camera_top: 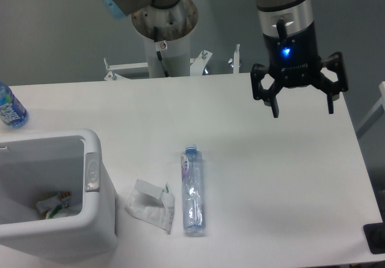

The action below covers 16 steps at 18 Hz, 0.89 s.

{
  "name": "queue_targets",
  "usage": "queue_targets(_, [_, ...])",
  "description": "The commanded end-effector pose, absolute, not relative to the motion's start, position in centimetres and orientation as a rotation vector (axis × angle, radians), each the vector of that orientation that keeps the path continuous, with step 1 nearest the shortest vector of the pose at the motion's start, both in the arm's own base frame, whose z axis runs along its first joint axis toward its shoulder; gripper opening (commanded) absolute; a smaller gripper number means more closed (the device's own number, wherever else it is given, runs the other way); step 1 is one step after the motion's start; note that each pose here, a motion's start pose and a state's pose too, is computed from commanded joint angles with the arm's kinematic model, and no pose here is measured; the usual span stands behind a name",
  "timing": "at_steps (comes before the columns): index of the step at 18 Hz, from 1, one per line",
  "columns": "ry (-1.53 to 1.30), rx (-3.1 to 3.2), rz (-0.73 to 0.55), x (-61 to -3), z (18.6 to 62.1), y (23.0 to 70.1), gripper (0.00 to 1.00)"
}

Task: Place the trash in the trash can
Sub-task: 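Move the open gripper over the crumpled white tissue and lower it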

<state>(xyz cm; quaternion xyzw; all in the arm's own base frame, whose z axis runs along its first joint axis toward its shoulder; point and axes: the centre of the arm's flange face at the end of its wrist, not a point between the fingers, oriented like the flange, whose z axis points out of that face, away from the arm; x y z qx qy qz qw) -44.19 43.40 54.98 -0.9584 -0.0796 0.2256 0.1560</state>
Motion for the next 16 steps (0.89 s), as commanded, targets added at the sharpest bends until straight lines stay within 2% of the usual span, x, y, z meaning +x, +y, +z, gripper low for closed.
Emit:
queue_targets(6, [-0.247, -2.744, 0.635, -43.7, 54.8, 43.3, 1.00])
queue_targets(9, [-0.347, -2.728, 0.598, -43.4, 54.1, 43.4, 1.00])
queue_targets(16, [-0.370, -2.783, 0.441, -40.3, 47.7, 43.7, 1.00])
